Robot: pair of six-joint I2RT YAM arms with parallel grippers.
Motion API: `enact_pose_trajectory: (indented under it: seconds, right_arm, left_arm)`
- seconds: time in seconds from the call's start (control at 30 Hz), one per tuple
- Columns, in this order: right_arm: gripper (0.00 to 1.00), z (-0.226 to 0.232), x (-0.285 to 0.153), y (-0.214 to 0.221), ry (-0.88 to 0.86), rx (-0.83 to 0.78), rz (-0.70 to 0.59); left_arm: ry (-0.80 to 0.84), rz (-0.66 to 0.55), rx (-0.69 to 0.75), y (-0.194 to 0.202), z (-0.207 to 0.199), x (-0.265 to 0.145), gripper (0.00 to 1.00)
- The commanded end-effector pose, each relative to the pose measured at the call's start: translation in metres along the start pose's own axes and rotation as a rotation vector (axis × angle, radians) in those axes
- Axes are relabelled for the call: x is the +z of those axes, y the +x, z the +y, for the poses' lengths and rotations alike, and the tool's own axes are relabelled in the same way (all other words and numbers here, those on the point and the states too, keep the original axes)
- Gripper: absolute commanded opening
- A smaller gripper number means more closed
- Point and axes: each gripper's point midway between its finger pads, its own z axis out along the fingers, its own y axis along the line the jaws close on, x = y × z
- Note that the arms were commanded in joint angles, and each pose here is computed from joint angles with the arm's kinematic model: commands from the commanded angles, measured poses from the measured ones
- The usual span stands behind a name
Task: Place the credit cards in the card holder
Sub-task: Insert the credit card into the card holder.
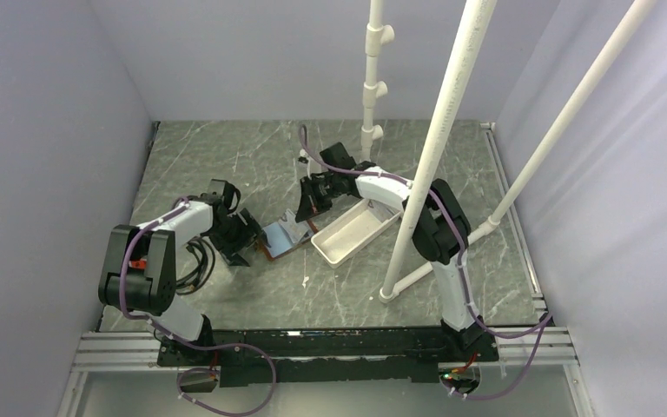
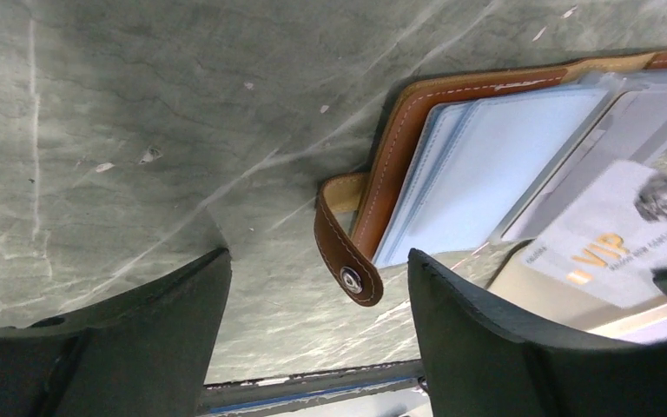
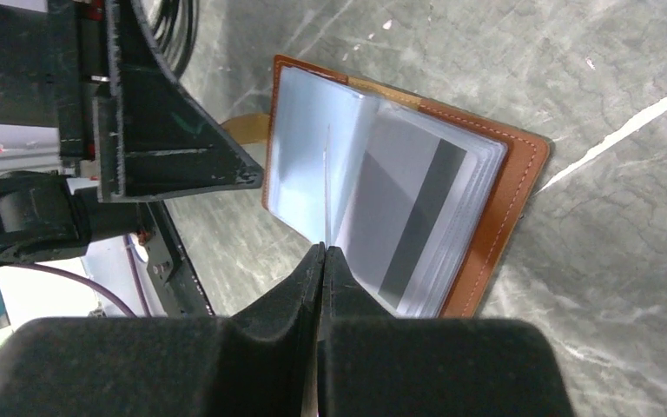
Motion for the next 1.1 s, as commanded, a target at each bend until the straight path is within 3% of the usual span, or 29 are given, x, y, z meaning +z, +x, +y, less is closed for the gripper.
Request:
enact_pose_trajectory:
  seconds: [0.0,0.17,0.6,1.07]
  right_arm:
    - [0.0,0.006,0.009,-0.006,-0.043,-0.05,0.007]
    - [0.0,-0.007,0.014,-0.001,-0.03,-0.006,0.02]
    - [0.0,-0.025,0.019,0.008,0.022,0.076,0.06]
    - [0.0,-0.015,0.032,0.0,-0.09,0.083,0.036]
  left_arm:
    - [-0.002,-0.073,0.028,-0.013,-0.001,0.025,0.78]
    - [-0.03,-0.055,0.02,-0.01,0.007,0.034,0.64]
    - [-0.026,-0.047,0.023,-0.006,0.01,0.034,0.57]
    - [-0.044,-0.046,0.047,-0.009,0.013,0.038,0.45]
